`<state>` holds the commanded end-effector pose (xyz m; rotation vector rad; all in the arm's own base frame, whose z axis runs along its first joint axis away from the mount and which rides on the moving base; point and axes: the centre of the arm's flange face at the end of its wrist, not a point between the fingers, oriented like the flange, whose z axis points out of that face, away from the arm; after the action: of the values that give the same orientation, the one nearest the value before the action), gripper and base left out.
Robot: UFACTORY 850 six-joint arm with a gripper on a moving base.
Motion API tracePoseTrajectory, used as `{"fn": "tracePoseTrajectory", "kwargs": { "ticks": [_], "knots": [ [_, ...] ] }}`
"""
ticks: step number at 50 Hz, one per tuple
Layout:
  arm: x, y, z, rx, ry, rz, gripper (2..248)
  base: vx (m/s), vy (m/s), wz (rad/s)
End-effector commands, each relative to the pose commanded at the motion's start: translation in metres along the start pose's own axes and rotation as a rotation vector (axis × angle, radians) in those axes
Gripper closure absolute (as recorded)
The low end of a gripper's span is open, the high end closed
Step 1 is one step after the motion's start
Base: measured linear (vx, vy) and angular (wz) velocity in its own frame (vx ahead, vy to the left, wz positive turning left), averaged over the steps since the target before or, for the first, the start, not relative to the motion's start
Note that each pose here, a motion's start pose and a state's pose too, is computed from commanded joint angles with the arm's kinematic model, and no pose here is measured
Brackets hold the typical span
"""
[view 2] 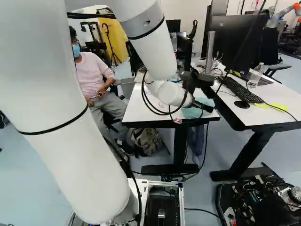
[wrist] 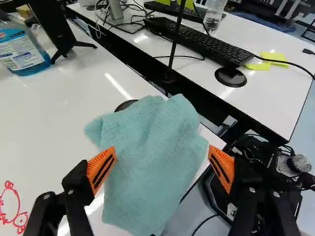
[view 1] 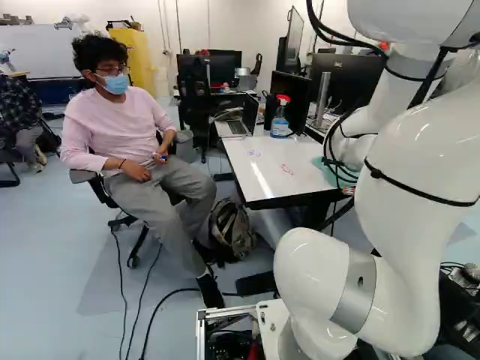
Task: Clean the table with the green towel
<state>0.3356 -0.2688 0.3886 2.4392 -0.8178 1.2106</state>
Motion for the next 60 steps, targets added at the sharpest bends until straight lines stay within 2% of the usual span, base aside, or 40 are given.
{"fn": "tracePoseTrajectory", "kwargs": {
  "ticks": [38,57,58,60],
  "knots": [
    [-0.004,0.0,-0.0001,0.0,-0.045,0.0,3,0.0,0.0,0.0],
    [-0.004,0.0,-0.0001,0.0,-0.045,0.0,3,0.0,0.0,0.0],
    [-0.004,0.0,-0.0001,0.0,-0.045,0.0,26,0.0,0.0,0.0],
    [-0.004,0.0,-0.0001,0.0,-0.045,0.0,26,0.0,0.0,0.0]
  ]
}}
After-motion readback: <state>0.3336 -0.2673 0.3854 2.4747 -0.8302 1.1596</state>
